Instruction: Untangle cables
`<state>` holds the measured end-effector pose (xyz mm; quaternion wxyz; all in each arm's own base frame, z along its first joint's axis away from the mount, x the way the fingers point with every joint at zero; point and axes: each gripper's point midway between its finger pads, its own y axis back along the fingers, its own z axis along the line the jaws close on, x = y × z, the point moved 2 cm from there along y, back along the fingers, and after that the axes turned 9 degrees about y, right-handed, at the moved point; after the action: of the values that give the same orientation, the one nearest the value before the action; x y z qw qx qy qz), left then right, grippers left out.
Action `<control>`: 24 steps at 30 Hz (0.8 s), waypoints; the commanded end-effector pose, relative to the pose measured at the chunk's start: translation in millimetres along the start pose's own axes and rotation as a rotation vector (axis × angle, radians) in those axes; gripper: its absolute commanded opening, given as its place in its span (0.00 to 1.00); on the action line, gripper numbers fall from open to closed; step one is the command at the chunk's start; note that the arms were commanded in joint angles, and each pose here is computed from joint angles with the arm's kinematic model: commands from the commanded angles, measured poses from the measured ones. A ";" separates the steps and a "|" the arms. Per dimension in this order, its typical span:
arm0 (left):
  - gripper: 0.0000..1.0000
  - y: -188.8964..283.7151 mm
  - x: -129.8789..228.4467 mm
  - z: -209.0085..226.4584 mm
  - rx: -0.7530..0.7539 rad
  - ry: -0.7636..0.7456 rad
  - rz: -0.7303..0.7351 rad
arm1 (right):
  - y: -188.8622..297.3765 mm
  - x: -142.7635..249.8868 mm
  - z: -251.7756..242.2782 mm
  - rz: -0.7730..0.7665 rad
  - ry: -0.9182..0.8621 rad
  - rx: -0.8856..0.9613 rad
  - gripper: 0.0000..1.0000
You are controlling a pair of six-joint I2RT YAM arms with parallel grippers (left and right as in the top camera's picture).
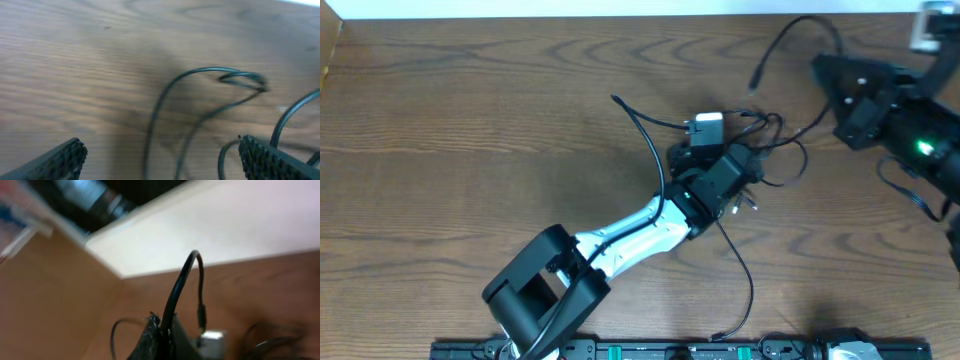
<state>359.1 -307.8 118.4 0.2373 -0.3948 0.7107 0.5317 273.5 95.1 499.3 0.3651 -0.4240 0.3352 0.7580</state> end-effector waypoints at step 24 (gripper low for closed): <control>0.98 0.9 -49.6 117.0 -0.435 -0.114 -0.057 | 83.6 -113.3 -124.6 -0.336 0.313 0.936 0.01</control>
<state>374.8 -204.1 89.1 0.1759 -0.3853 0.6081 0.6714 270.0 -66.8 580.9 0.5989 -0.3937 0.5691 0.4030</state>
